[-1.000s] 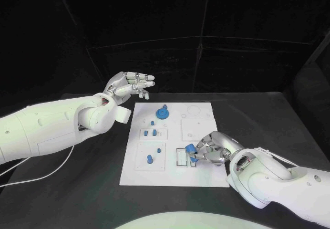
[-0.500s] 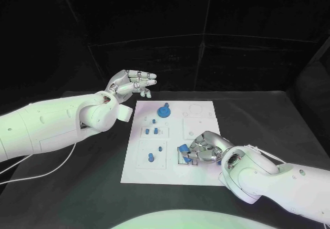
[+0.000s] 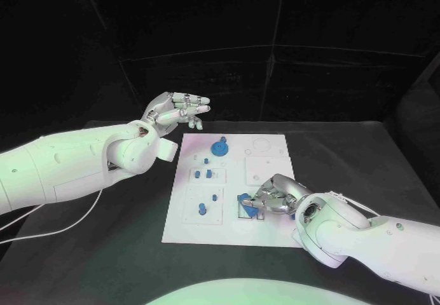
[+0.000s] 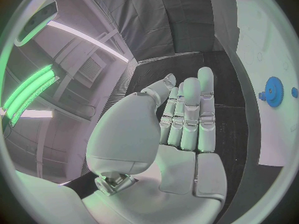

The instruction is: Assemble the parts on the task board

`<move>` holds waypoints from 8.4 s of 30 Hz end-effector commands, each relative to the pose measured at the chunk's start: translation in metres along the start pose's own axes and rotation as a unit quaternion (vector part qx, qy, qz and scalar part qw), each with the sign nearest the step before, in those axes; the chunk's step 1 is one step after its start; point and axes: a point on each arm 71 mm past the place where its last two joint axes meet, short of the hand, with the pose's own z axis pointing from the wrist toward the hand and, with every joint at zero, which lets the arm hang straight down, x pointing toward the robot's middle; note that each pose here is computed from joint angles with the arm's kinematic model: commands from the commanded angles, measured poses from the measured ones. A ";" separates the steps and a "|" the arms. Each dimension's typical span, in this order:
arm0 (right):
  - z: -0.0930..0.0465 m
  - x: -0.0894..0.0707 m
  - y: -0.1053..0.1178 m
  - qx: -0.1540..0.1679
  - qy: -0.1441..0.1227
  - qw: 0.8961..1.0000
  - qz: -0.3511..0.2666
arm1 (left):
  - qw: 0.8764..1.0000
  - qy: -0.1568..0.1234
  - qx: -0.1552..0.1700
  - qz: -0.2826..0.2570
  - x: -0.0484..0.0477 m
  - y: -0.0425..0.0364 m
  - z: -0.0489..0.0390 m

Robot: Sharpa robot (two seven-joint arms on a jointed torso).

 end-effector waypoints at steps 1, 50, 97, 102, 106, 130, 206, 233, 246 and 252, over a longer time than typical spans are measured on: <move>-0.001 -0.001 0.001 -0.002 -0.004 1.000 -0.004 | 1.000 0.005 0.004 -0.004 0.0010 -0.0016 0.0002; -0.006 0.002 0.004 -0.011 0.016 0.998 -0.056 | 1.000 0.003 0.004 -0.003 -0.0009 -0.0012 0.0004; -0.007 0.005 0.024 -0.081 -0.002 0.995 -0.064 | 1.000 0.004 0.004 -0.004 -0.0009 -0.0014 0.0001; -0.003 0.004 0.022 -0.069 -0.010 0.995 -0.075 | 1.000 0.003 0.004 -0.004 -0.0011 -0.0015 -0.0003; -0.002 0.003 0.021 -0.065 -0.013 0.994 -0.083 | 1.000 0.003 0.004 -0.004 -0.0012 -0.0015 -0.0004; -0.005 0.001 0.017 -0.072 -0.014 0.988 -0.136 | 1.000 0.002 0.004 -0.003 -0.0025 -0.0015 -0.0005; -0.030 -0.037 -0.072 0.047 -0.015 0.984 -0.170 | 1.000 0.007 0.005 -0.006 -0.0003 -0.0007 -0.0029; -0.028 -0.027 -0.060 0.018 -0.005 0.963 -0.270 | 1.000 0.008 0.003 -0.006 -0.0005 0.0000 -0.0029; -0.041 -0.031 -0.045 -0.001 -0.049 0.980 -0.193 | 1.000 0.008 0.002 -0.006 0.0002 0.0006 -0.0025; -0.044 -0.030 -0.035 -0.015 -0.067 0.985 -0.157 | 1.000 0.009 0.003 -0.006 0.0005 0.0006 -0.0027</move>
